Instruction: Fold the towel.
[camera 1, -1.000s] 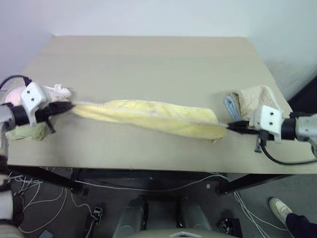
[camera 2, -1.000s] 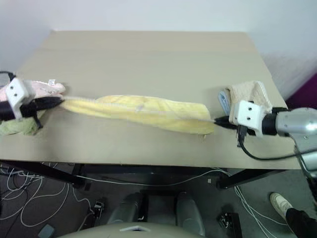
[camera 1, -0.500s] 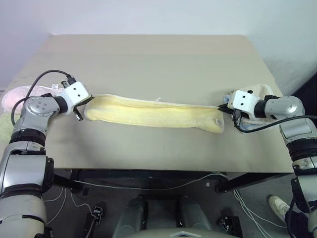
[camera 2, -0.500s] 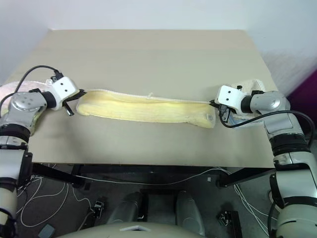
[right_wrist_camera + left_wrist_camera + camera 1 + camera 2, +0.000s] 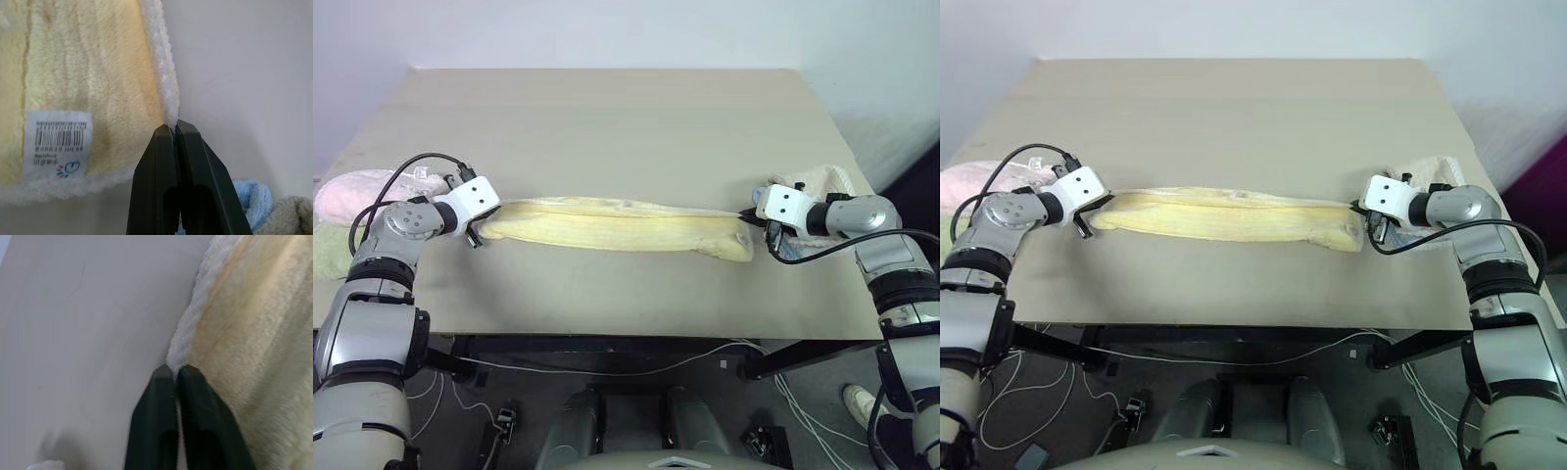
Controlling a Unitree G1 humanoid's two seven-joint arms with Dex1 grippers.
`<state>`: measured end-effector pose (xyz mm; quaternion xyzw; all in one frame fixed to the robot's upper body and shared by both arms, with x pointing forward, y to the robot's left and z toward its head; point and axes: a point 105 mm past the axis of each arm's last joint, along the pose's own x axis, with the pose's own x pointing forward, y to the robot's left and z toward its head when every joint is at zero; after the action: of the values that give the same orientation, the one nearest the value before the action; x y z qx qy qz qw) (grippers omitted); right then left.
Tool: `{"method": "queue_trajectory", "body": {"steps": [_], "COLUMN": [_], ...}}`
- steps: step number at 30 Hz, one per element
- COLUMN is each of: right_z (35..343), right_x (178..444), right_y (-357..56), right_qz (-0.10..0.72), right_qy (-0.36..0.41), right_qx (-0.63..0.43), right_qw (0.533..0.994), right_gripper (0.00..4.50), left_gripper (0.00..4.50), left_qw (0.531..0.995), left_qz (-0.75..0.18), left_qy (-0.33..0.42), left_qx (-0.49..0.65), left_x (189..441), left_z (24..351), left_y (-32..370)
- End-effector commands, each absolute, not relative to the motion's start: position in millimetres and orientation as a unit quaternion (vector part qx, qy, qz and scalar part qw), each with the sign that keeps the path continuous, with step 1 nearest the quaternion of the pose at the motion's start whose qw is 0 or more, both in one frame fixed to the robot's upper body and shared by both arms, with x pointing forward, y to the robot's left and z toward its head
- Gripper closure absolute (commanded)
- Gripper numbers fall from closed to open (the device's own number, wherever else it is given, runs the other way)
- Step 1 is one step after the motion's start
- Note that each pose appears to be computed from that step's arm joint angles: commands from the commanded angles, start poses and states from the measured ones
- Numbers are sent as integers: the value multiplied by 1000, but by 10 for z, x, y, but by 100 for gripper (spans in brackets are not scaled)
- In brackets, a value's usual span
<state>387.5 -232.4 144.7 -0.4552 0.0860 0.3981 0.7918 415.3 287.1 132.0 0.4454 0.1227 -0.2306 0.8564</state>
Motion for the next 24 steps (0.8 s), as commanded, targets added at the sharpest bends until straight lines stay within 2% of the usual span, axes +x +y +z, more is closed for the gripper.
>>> {"method": "queue_trajectory", "body": {"steps": [1, 9, 10, 12, 15, 16, 19, 24], "right_z": [1619, 1825, 1894, 2080, 2249, 2235, 2062, 1777], "right_x": [3919, 3921, 3906, 3836, 3648, 3561, 3284, 2997], "right_y": [-2280, -2336, -2349, -2371, -2362, -2355, -2263, -2060], "right_qz": [395, 363, 355, 337, 327, 329, 344, 330], "right_qy": [62, 24, 12, -21, -45, -38, 0, 66], "right_qx": [-452, -484, -485, -473, -387, -352, -235, -92], "right_qw": [797, 796, 799, 814, 861, 876, 909, 937], "right_gripper": [351, 81, 49, 49, 49, 49, 2, 2], "left_gripper": [282, 6, 0, 0, 0, 0, 0, 0], "left_qw": [871, 884, 891, 908, 922, 927, 932, 925], "left_qz": [-196, -127, -126, -119, -115, -115, -117, -129], "left_qy": [99, 71, 64, 45, 19, 8, -23, -16], "left_qx": [441, 443, 431, 400, 369, 358, 342, 356], "left_x": [4224, 4281, 4282, 4285, 4284, 4283, 4279, 4262], "left_z": [1534, 1718, 1750, 1840, 1962, 2006, 2127, 2036], "left_y": [2921, 3054, 3054, 3065, 3064, 3058, 3026, 2992]}}
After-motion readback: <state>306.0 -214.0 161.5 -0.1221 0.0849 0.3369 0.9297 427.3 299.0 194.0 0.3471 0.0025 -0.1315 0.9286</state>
